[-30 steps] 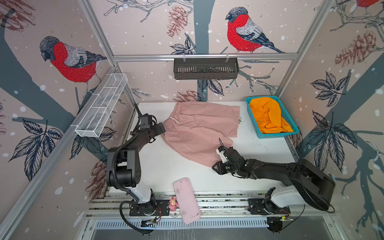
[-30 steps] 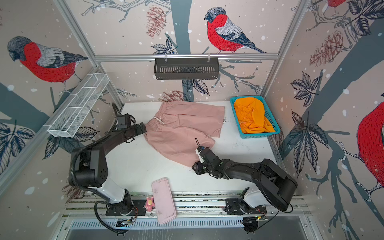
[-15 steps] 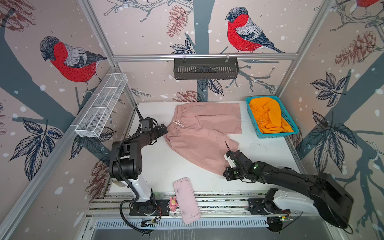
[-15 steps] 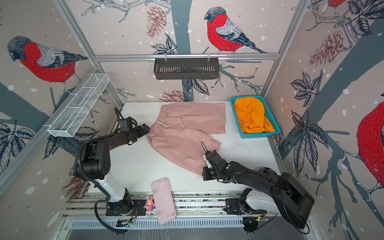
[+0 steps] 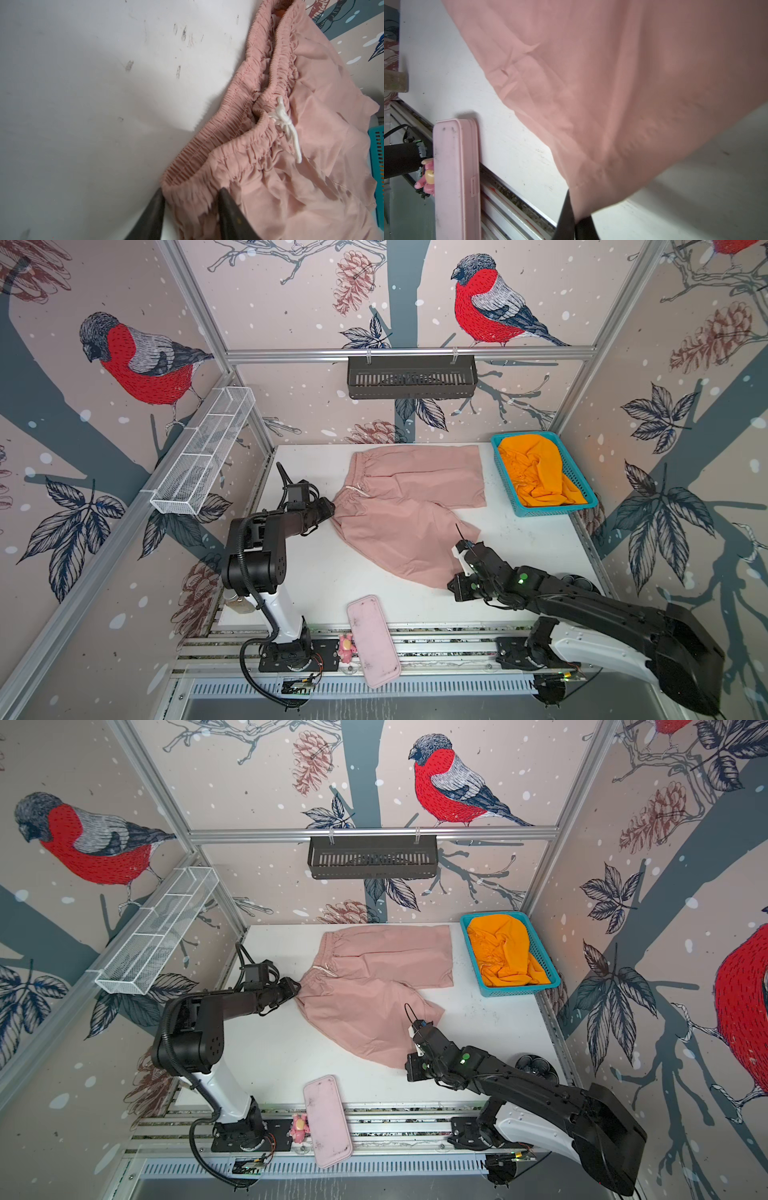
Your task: Fold and stack the shorts
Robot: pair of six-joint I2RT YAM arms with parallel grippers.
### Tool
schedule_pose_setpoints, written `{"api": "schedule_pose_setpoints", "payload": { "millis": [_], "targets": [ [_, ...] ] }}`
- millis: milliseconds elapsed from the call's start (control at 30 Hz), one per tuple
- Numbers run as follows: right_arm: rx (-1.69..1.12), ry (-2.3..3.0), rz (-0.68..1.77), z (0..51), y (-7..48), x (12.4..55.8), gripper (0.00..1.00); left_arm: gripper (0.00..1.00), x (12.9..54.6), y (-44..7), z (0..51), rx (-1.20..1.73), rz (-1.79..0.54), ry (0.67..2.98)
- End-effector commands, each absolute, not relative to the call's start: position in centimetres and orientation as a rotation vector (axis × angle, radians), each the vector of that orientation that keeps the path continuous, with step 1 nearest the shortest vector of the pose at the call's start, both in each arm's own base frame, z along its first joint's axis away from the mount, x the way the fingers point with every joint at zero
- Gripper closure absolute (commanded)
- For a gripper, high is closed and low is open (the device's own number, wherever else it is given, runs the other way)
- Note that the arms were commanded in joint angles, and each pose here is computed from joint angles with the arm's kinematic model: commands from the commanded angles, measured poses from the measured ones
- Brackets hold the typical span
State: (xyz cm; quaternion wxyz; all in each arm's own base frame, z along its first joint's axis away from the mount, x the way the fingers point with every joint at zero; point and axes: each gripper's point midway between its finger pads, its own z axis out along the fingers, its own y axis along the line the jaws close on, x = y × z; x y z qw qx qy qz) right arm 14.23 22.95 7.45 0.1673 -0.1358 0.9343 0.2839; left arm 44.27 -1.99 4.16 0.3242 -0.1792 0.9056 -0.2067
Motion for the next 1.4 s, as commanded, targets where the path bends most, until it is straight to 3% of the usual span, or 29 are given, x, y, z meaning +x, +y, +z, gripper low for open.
{"api": "schedule_pose_setpoints", "payload": {
  "millis": [0,267,400,600,1067,1367],
  "targets": [
    [-0.472,2.614,0.718,9.2,22.4,14.3,0.98,1.0,44.8,0.1,5.2,-0.426,-0.359,2.399],
    [-0.519,2.558,0.666,11.8,21.7,13.8,0.98,1.0,43.0,1.2,8.5,-0.388,-0.236,2.417],
    [-0.506,2.473,0.692,16.1,22.3,14.3,0.98,1.0,41.7,2.5,11.9,-0.451,-0.16,2.364],
    [-0.501,2.437,0.623,19.4,22.1,14.9,0.98,1.0,40.2,1.4,16.1,-0.431,-0.228,2.347],
    [-0.412,2.276,0.618,27.7,20.0,15.5,0.99,1.0,34.3,1.9,18.6,-0.357,-0.117,2.439],
    [-0.381,2.146,0.549,32.2,18.6,16.9,0.99,1.0,29.8,0.2,22.5,-0.265,-0.199,2.381]
  ]
}}
